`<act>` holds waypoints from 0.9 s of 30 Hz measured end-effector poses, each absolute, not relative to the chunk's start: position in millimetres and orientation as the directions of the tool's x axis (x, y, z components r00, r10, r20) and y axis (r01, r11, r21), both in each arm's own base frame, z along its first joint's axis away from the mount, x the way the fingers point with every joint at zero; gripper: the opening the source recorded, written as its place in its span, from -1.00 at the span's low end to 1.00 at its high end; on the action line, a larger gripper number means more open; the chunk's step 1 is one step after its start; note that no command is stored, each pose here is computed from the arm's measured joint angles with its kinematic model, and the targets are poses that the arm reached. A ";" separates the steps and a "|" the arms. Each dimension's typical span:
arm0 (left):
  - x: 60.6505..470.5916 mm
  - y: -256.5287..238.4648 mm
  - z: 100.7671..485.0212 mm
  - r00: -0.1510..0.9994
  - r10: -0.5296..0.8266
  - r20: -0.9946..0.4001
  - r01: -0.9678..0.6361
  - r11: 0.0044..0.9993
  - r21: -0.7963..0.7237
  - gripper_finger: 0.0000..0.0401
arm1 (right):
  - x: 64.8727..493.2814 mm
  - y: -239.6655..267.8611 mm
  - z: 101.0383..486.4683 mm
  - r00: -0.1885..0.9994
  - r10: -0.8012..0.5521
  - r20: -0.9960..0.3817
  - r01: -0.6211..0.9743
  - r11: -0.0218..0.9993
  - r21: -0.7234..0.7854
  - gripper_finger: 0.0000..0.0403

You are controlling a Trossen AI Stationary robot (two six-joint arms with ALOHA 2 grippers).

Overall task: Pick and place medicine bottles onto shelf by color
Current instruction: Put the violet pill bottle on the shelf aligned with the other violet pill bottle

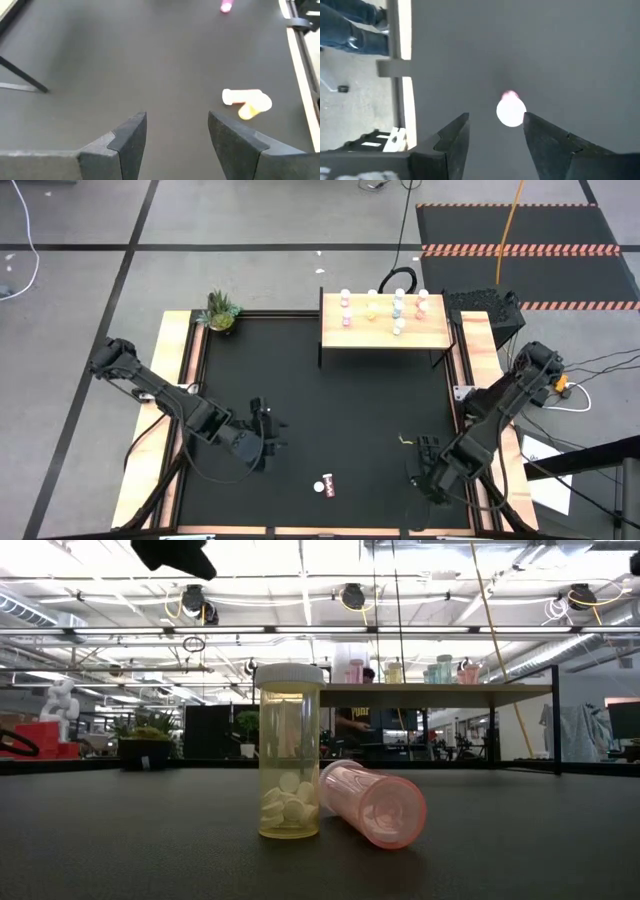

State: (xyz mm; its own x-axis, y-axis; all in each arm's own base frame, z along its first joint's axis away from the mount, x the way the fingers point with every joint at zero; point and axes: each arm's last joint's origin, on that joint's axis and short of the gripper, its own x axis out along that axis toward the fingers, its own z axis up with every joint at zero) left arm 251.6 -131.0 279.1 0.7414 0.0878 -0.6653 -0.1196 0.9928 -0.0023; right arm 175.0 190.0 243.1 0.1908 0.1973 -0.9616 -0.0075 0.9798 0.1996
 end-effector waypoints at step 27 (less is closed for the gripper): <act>258.8 -116.8 279.2 0.735 0.119 -0.667 -0.152 0.988 0.010 0.06 | 161.6 178.9 182.9 0.186 0.163 -0.969 -0.004 0.986 0.165 -0.21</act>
State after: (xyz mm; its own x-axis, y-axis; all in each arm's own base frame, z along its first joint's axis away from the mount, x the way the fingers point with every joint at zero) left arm 258.8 -116.8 279.2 0.7352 0.1194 -0.6672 -0.1518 0.9884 0.0096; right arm 161.6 178.9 182.9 0.1859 0.1631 -0.9689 -0.0040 0.9862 0.1652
